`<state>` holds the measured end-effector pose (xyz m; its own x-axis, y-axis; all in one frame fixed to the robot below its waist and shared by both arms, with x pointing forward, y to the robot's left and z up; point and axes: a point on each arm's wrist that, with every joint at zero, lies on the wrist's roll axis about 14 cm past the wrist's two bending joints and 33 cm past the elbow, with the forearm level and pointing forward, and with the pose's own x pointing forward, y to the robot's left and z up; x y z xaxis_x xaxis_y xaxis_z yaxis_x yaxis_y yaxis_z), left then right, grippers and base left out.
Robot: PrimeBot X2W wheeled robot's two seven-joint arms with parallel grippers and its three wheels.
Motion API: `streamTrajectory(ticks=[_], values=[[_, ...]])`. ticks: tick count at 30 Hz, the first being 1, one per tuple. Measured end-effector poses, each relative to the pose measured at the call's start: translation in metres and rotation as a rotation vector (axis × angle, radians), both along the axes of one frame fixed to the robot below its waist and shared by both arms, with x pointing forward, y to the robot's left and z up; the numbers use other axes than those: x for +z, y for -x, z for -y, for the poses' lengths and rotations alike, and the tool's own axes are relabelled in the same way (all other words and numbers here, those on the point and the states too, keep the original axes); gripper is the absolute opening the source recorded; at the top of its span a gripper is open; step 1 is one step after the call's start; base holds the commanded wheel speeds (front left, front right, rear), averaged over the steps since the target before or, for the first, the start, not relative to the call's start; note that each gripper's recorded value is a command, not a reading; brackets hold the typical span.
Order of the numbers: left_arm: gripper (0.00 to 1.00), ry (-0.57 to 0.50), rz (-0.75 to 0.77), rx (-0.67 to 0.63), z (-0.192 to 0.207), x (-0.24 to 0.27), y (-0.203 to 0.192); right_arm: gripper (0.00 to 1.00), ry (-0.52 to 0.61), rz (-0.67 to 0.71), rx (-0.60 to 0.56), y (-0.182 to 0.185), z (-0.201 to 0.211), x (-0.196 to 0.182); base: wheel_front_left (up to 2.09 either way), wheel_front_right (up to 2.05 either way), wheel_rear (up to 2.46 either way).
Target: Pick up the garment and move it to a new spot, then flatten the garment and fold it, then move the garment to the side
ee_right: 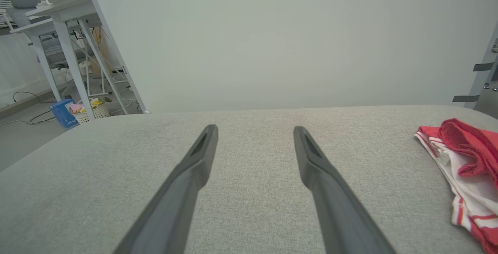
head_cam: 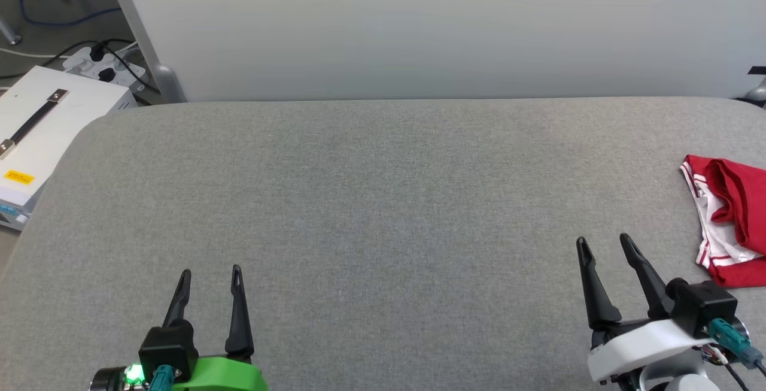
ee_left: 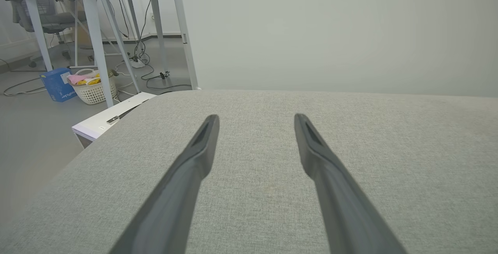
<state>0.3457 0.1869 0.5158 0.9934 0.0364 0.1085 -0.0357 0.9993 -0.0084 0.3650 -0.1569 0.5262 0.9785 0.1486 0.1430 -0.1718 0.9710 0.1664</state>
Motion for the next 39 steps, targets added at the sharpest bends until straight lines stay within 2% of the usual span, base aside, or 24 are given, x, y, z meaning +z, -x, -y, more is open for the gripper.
streamTrajectory(ticks=[14,15,39], values=[[1.00,0.014,-0.002,-0.018,0.007,-0.001,0.008,1.00,0.025,0.000,-0.034,0.021,0.007,-0.003,0.00,0.00,0.00],[0.00,0.018,-0.003,-0.018,0.008,-0.001,0.008,0.00,0.024,-0.001,-0.034,0.021,0.007,-0.003,0.00,0.00,0.00],[0.00,0.012,-0.040,-0.020,0.007,-0.006,0.006,0.00,0.050,-0.036,-0.028,0.019,0.006,-0.008,0.00,0.00,0.00]])
